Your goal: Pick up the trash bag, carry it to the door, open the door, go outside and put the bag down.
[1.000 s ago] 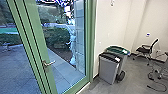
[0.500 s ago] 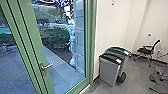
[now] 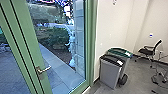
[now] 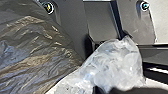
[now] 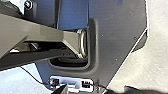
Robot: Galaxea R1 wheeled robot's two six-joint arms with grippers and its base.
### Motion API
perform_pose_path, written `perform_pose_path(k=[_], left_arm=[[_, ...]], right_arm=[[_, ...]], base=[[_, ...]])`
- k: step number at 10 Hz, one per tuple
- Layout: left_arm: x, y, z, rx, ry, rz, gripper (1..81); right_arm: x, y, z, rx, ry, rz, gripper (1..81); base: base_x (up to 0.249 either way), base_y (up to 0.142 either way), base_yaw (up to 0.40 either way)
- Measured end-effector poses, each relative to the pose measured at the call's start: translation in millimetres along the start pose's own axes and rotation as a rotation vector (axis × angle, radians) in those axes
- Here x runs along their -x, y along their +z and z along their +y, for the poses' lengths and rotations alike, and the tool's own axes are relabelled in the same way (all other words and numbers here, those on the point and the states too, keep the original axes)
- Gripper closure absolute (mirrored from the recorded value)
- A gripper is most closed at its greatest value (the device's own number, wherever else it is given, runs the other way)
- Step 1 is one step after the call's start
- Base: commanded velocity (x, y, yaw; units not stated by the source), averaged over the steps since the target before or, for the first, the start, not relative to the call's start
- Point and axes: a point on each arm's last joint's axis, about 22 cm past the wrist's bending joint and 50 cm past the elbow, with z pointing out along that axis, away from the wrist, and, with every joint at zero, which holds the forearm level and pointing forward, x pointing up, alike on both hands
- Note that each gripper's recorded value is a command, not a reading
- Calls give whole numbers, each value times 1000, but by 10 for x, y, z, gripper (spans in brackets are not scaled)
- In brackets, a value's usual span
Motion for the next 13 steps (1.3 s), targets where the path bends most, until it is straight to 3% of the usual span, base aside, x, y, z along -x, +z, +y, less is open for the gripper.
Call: perform_pose_path(k=[13], left_arm=[[1,0,0,0,0,0,811]], right_arm=[[-2,5,-21,-3,0,1,10]], base=[[124,0,0]])
